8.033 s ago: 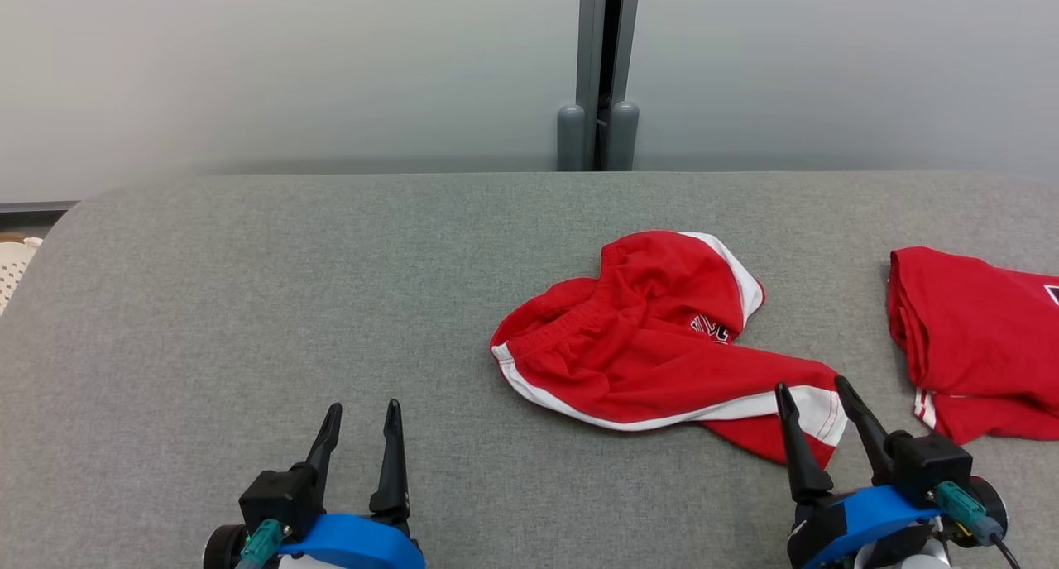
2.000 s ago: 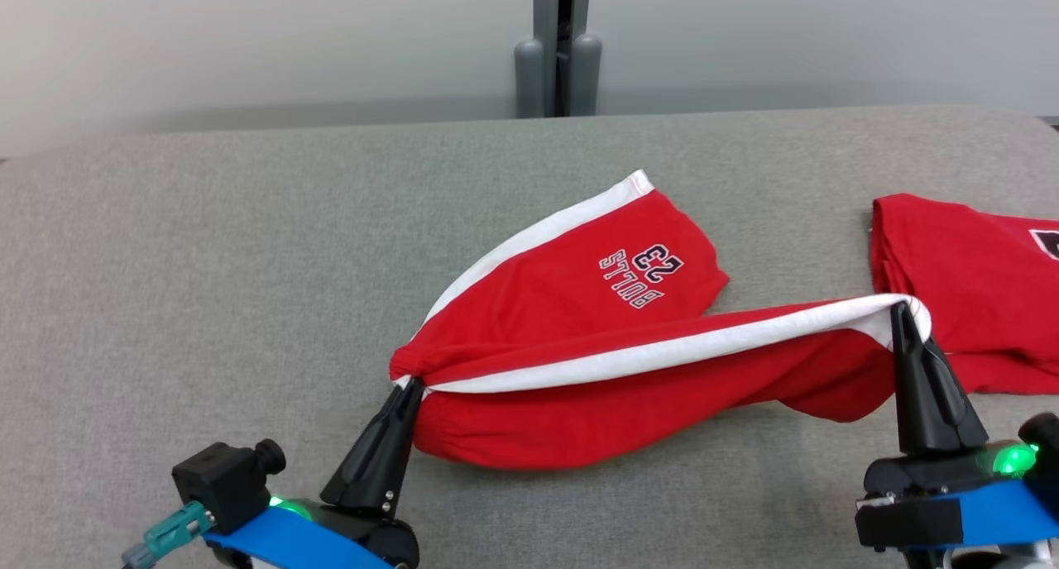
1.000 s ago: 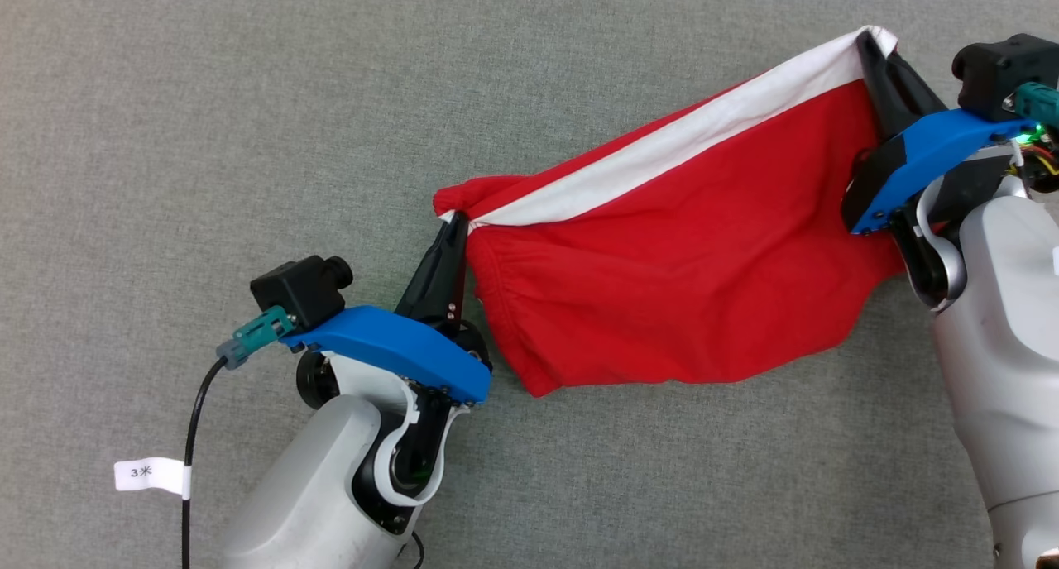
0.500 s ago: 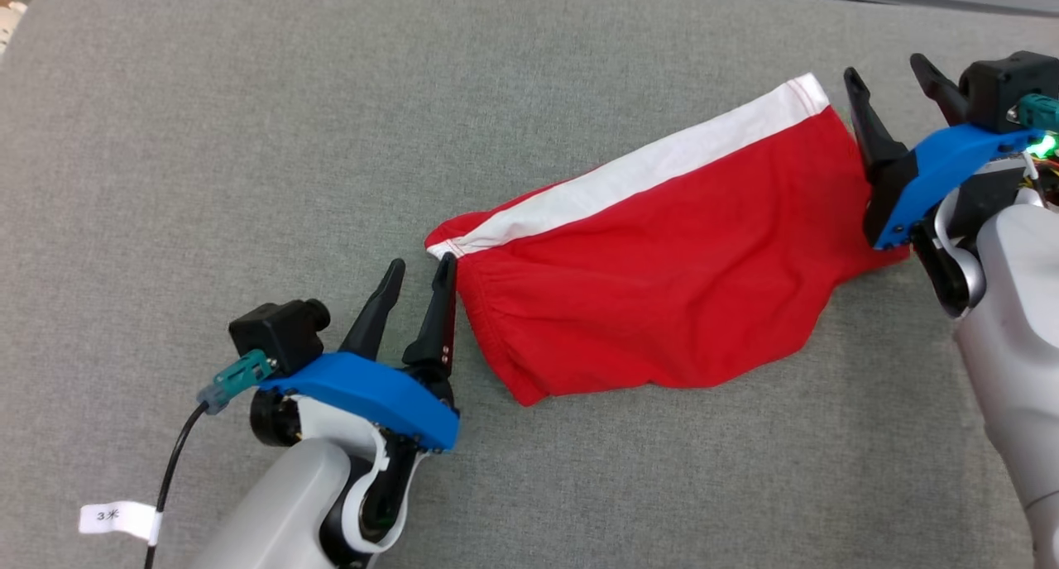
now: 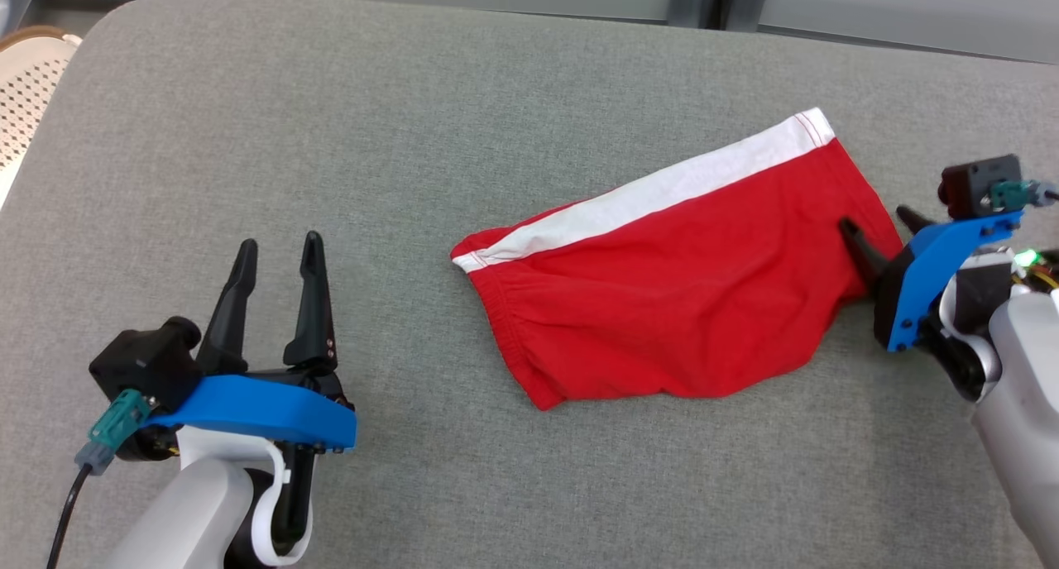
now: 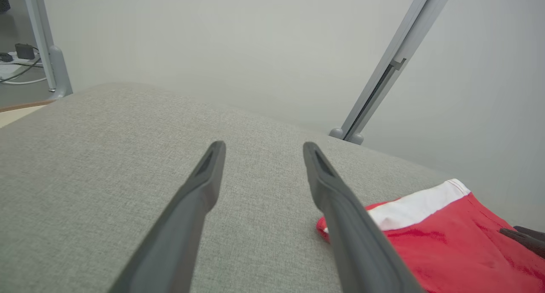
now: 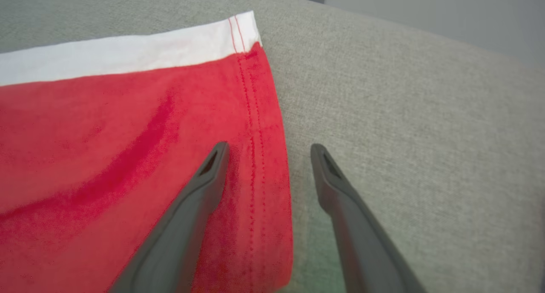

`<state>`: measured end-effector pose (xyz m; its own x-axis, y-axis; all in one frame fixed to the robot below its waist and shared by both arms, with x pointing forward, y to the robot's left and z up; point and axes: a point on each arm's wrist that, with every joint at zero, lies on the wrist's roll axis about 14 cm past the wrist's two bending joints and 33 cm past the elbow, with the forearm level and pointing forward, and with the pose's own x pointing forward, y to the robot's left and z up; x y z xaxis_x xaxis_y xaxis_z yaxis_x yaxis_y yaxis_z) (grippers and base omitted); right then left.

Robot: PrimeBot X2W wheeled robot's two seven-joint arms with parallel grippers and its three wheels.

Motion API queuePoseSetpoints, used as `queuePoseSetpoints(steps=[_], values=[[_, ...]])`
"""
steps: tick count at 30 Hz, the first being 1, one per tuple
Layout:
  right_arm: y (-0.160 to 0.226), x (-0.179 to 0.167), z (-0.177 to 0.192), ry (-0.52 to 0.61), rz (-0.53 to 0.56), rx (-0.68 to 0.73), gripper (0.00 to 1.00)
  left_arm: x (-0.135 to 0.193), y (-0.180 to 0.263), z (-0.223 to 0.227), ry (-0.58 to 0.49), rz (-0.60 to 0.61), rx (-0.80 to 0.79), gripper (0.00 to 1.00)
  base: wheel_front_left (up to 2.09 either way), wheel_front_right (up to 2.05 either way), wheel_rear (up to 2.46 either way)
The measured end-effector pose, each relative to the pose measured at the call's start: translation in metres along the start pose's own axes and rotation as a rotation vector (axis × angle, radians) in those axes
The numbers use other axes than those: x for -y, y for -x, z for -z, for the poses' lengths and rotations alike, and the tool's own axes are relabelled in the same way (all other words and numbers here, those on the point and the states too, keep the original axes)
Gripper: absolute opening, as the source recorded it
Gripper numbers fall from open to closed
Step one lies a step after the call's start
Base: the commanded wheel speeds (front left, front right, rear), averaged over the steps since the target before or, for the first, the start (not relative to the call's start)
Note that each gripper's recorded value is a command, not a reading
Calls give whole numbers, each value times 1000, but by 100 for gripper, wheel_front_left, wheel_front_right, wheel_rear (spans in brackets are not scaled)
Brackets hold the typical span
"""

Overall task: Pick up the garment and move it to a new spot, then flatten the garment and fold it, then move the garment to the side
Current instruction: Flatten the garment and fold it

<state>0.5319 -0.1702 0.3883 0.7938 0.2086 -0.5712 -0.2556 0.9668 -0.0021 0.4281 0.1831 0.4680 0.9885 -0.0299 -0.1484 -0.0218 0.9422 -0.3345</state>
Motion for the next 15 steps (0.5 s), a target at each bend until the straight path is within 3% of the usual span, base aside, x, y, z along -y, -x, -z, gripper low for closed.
queuePoseSetpoints(steps=[5, 6, 7, 9, 11, 15], values=[[2, -12, 19, -26, -35, -65, 100, -8, 7, -3, -62, -20, 14, 100, 0, 0, 0], [2, -14, 20, -33, -40, -71, 55, -8, 8, -2, -63, -20, 12, 100, 0, 0, 0], [2, -16, 21, -39, -46, -73, 42, -8, 9, -1, -62, -20, 11, 100, 0, 0, 0], [3, -19, 23, -53, -53, -75, 29, -8, 9, 0, -83, -16, 12, 100, 0, 0, 0], [4, -21, 21, -65, -56, -54, 0, -9, 9, 2, -95, -19, 10, 100, 0, 0, 0], [7, -22, 8, -92, -53, 37, 0, -3, 9, 6, -87, -7, 7, 100, 0, 0, 0]])
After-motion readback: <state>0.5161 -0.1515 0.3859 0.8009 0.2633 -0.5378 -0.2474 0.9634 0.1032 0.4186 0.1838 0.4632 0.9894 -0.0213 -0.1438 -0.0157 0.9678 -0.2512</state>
